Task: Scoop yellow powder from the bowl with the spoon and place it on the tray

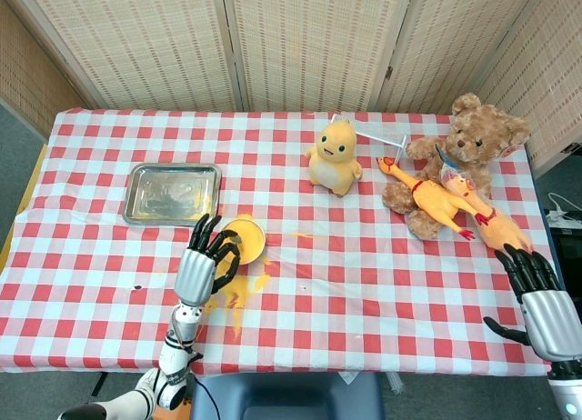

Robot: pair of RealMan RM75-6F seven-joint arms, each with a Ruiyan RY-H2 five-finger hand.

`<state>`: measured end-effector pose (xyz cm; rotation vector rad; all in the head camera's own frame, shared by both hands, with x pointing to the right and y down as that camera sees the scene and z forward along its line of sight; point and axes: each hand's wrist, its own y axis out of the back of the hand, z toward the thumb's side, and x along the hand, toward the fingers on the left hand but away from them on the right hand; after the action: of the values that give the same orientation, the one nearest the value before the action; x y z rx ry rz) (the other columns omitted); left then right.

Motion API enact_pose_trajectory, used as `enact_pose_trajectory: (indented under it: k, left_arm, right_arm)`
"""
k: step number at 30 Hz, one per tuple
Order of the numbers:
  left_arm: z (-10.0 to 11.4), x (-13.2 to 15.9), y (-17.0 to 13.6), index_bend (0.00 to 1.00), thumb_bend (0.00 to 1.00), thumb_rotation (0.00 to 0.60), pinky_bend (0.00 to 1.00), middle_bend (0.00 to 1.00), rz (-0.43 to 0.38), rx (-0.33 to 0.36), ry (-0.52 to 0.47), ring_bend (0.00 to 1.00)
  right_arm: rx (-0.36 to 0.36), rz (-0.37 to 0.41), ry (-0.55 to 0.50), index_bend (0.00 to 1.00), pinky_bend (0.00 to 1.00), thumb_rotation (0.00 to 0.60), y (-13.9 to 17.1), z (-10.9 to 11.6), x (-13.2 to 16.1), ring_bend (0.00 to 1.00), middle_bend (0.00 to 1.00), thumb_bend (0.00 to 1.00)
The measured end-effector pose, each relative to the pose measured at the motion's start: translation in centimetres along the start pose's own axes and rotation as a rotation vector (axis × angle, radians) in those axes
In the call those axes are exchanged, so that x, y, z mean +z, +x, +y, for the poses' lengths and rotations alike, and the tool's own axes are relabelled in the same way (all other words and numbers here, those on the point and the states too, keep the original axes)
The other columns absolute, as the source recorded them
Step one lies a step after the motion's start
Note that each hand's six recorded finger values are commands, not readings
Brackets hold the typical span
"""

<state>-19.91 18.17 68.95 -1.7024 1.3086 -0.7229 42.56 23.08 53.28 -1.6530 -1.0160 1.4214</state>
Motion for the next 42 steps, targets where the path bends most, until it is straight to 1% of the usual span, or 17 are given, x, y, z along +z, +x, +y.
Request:
enact_pose_trajectory:
  k: [3,8,12,17,23,27,31,35,38,42]
  left_arm:
    - [0.3,-0.2,0.2,0.86,0.71,0.6,0.06,0.35,0.008,0.013,-0.021,0.1]
    - [0.7,-0.2,0.3,0.86,0.72,0.6,0.06,0.36,0.03,0.008,-0.073,0.1]
    - [0.9,-0.1,0.5,0.86,0.73,0.6,0.05,0.36,0.064,-0.009,-0.141,0.1]
    - [1.6,0.0,0.8,0.87,0.74,0.6,0.05,0.36,0.115,-0.049,-0.218,0.1]
    - [2.4,-0.2,0.9,0.87,0.75,0.6,0.05,0.36,0.159,-0.103,-0.23,0.1]
    - [2.6,-0.5,1.0,0.87,0.75,0.6,0.04,0.36,0.194,-0.153,-0.243,0.1]
    - [2.6,-1.4,1.2,0.87,0.75,0.6,0.04,0.36,0.252,-0.214,-0.241,0.1]
    - [2.6,-2.1,1.4,0.87,0.75,0.6,0.04,0.36,0.297,-0.253,-0.257,0.1]
    - [2.6,-2.5,1.7,0.87,0.75,0.6,0.04,0.36,0.313,-0.262,-0.256,0.1]
    - [2.6,-2.8,2.1,0.87,0.75,0.6,0.04,0.36,0.316,-0.256,-0.248,0.1]
  right_arm:
    - [0.001,-0.002,0.002,0.0,0.0,0.6,-0.1,0.0,0.0,0.0,0.0,0.0]
    - [0.003,-0.001,0.001,0.0,0.0,0.6,-0.1,-0.1,0.0,0.0,0.0,0.0]
    - [0.002,0.0,-0.001,0.0,0.0,0.6,-0.1,0.0,0.0,0.0,0.0,0.0]
    - [0.008,0.004,0.0,0.0,0.0,0.6,-0.1,-0.1,0.1,0.0,0.0,0.0]
    - [0.006,0.004,-0.001,0.0,0.0,0.6,0.0,-0.1,0.1,0.0,0.0,0.0]
    - [0.006,0.003,0.0,0.0,0.0,0.6,0.0,-0.1,0.1,0.0,0.0,0.0]
    - [0.001,0.001,0.001,0.0,0.0,0.6,0.0,-0.1,0.1,0.0,0.0,0.0]
    - [0.001,-0.003,0.004,0.0,0.0,0.6,-0.1,-0.2,0.0,0.0,0.0,0.0]
    - [0.005,-0.003,0.006,0.0,0.0,0.6,-0.2,-0.3,0.1,0.0,0.0,0.0]
    - [0.003,-0.005,0.005,0.0,0.0,0.6,-0.2,-0.2,0.1,0.0,0.0,0.0]
